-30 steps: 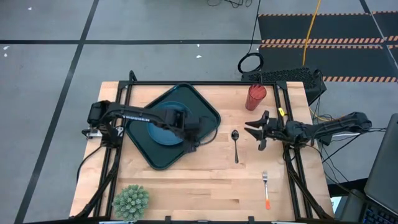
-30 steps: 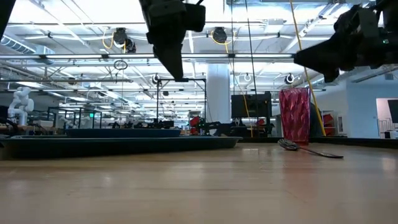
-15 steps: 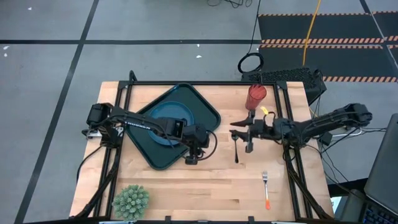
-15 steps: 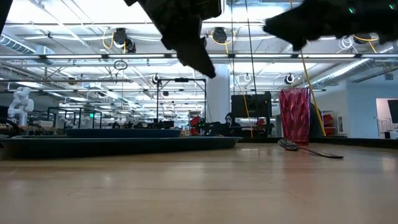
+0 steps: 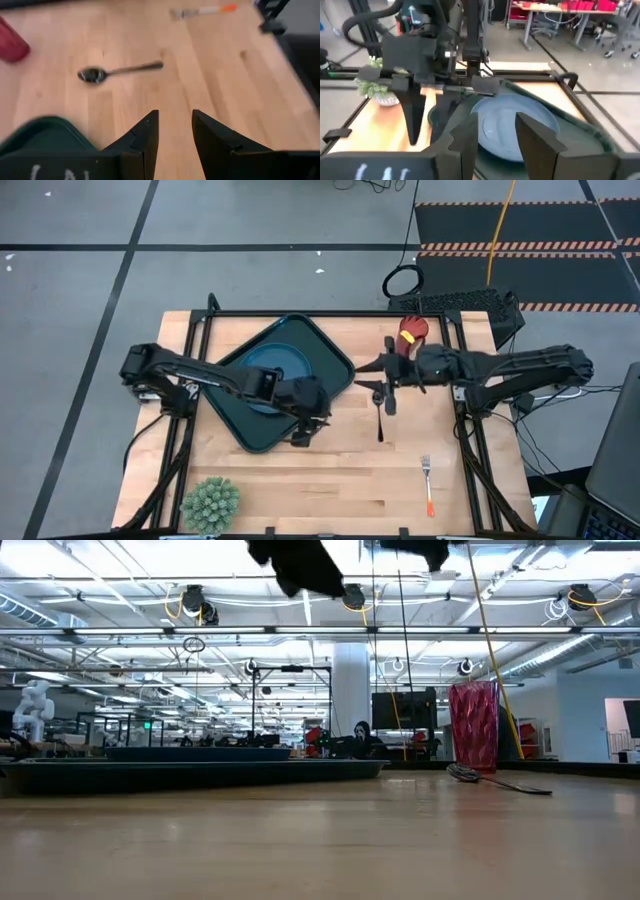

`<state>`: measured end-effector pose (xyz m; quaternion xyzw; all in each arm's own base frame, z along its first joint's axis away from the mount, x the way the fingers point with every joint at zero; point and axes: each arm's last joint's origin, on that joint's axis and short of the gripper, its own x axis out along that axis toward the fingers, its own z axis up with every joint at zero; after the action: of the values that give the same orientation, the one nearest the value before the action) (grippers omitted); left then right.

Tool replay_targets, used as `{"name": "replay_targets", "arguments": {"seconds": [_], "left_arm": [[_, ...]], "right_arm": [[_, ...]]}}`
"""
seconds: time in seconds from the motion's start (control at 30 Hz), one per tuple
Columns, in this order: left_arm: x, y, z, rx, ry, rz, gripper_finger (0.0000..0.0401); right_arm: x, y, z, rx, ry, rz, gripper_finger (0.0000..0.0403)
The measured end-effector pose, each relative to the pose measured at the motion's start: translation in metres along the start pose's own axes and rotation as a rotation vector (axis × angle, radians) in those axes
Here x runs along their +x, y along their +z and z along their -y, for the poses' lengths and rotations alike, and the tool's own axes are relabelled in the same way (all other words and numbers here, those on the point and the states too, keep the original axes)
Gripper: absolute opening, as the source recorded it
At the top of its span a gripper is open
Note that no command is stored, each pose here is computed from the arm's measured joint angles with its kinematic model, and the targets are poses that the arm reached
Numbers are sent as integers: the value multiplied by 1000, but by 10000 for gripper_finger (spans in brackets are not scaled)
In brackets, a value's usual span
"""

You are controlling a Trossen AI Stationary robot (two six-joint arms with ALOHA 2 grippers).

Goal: Pick and place plate/cup/fork/spoon on tray
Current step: Adjust the black tray

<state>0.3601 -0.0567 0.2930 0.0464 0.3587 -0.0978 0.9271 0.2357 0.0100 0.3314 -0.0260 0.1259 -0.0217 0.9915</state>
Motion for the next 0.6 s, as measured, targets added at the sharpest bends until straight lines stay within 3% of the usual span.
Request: {"name": "replay_targets", "arguments": {"seconds": [0.23, 0.33, 0.47, 0.6], "left_arm": [[-1, 6, 6, -14, -204, 62, 120], [5, 7, 10, -12, -295, 85, 120], [10, 17, 21, 36, -349, 197, 120], [11, 28, 30, 133, -354, 321, 120]], "right_arm": [[-18, 36, 3, -267, -29, 174, 126], [-17, 39, 3, -273, -37, 210, 126], [-9, 40, 4, -283, -52, 245, 126], [-7, 40, 4, -465, -81, 250, 126]]}}
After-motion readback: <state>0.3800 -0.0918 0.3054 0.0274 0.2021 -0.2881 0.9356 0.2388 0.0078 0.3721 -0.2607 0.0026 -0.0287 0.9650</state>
